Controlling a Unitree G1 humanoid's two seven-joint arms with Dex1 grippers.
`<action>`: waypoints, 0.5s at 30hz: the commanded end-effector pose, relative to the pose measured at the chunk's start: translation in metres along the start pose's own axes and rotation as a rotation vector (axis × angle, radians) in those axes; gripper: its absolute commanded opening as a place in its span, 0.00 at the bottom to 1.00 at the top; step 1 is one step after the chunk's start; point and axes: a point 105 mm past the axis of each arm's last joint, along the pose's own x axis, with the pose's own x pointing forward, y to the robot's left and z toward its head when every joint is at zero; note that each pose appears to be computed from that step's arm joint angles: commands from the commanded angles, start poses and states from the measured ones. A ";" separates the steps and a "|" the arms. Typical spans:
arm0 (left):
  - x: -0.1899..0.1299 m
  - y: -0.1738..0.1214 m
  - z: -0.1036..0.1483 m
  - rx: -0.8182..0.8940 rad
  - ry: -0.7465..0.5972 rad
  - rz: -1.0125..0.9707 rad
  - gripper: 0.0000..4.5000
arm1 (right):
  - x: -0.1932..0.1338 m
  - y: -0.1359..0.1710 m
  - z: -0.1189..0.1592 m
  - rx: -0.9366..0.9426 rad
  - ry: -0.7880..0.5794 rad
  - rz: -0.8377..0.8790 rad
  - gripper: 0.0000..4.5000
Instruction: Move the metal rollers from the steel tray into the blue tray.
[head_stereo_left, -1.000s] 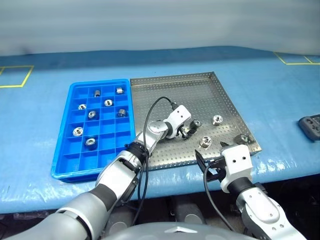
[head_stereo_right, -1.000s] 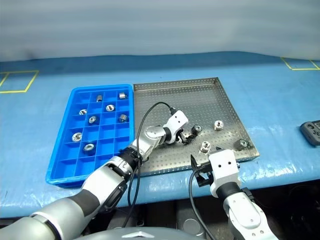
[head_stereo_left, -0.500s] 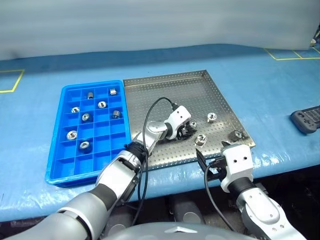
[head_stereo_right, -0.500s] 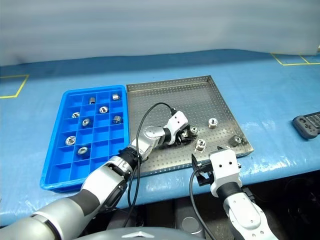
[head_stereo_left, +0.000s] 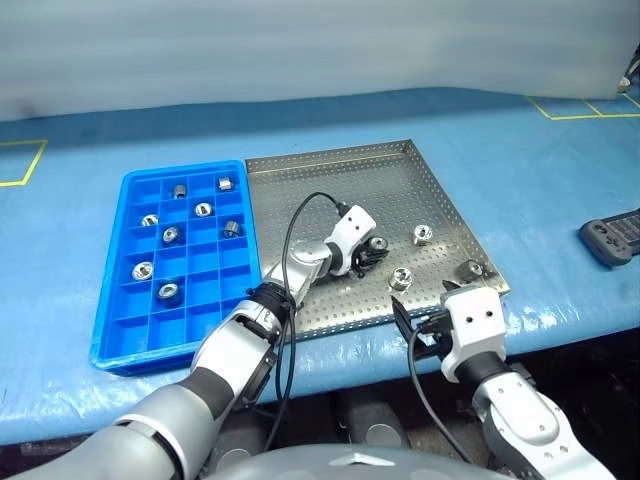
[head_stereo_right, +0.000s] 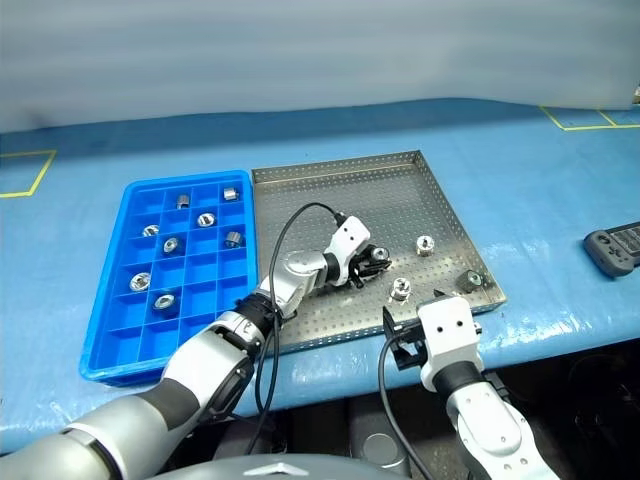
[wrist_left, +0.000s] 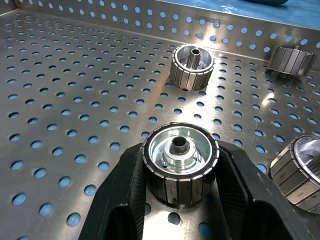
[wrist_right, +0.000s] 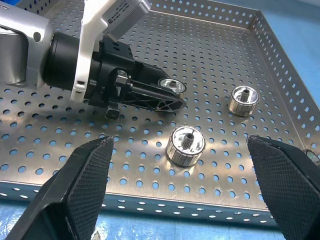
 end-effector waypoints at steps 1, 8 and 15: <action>0.019 -0.048 0.079 -0.020 -0.262 -0.137 0.38 | 0.000 0.006 0.017 -0.010 -0.061 0.041 1.00; -0.061 -0.003 0.127 0.033 -0.490 0.027 0.38 | 0.017 0.022 0.031 -0.040 -0.091 0.182 1.00; -0.163 0.037 0.104 0.255 -0.403 0.357 0.38 | 0.045 0.049 0.049 -0.135 -0.139 0.434 1.00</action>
